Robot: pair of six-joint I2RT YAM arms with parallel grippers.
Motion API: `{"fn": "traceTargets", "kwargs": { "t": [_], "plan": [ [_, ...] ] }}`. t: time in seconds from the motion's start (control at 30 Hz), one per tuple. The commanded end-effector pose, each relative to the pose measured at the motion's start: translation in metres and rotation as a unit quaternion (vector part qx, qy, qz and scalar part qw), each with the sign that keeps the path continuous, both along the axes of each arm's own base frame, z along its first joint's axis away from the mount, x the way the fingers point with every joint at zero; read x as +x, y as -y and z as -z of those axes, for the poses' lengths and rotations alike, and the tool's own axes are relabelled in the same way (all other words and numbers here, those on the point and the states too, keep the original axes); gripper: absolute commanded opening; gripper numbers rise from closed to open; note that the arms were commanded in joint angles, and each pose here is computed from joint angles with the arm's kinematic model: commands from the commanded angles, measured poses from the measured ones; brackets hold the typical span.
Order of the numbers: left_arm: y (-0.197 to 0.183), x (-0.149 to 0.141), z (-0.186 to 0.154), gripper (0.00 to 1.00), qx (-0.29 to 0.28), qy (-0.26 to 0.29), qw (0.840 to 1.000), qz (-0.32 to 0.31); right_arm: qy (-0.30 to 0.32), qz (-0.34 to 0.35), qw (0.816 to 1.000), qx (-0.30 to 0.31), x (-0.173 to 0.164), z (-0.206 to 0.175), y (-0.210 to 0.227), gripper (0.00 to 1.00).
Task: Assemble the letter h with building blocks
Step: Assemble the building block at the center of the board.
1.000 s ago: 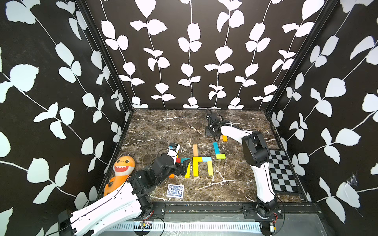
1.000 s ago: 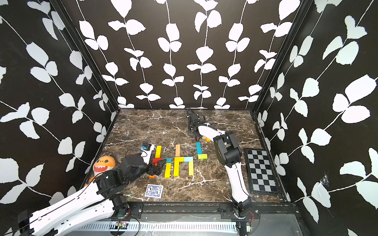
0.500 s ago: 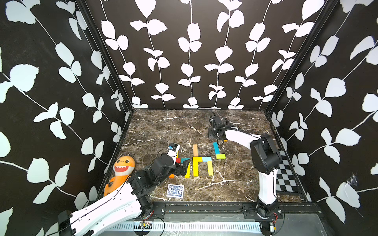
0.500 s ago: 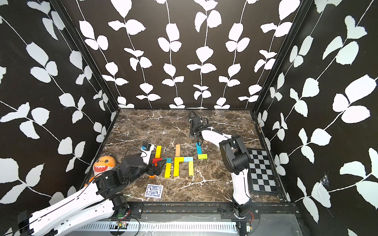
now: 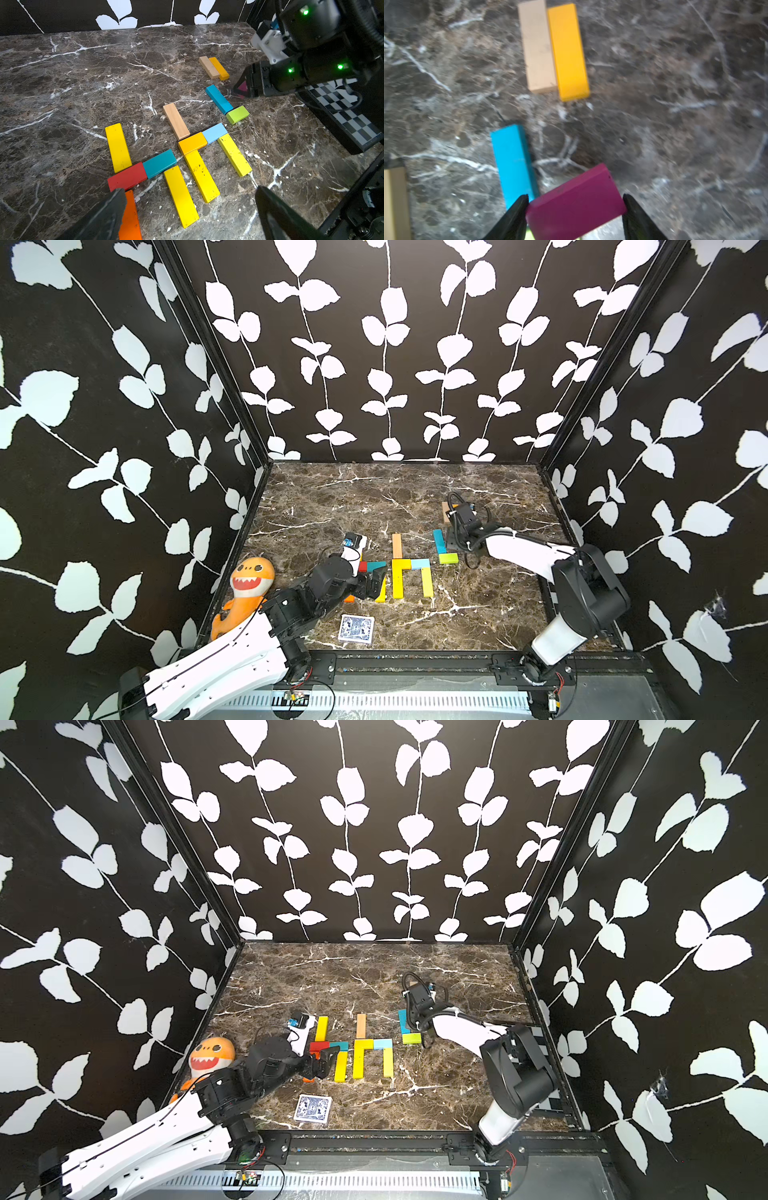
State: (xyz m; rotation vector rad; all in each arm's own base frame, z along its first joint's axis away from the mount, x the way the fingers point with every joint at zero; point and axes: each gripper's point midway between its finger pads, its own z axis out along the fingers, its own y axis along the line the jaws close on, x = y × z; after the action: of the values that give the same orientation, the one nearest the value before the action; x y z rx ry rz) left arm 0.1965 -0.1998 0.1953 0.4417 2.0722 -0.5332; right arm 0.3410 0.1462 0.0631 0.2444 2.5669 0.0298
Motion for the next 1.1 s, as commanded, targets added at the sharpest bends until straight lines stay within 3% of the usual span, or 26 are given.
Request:
{"fn": "traceTargets", "kwargs": {
  "t": [0.0,0.27,1.07],
  "plan": [
    [0.004,0.001,0.000,0.99,-0.012,0.003,1.000,0.004,0.017,0.044,0.999,0.002,-0.011,-0.007,0.018,0.56],
    [0.004,0.001,0.001,0.99,-0.011,0.003,1.000,0.004,-0.020,0.060,0.998,0.004,-0.024,0.018,0.031,0.59],
    [0.006,0.005,0.000,0.99,-0.007,0.004,1.000,0.001,-0.048,0.068,0.996,-0.006,-0.020,0.047,0.040,0.68]
  ]
}}
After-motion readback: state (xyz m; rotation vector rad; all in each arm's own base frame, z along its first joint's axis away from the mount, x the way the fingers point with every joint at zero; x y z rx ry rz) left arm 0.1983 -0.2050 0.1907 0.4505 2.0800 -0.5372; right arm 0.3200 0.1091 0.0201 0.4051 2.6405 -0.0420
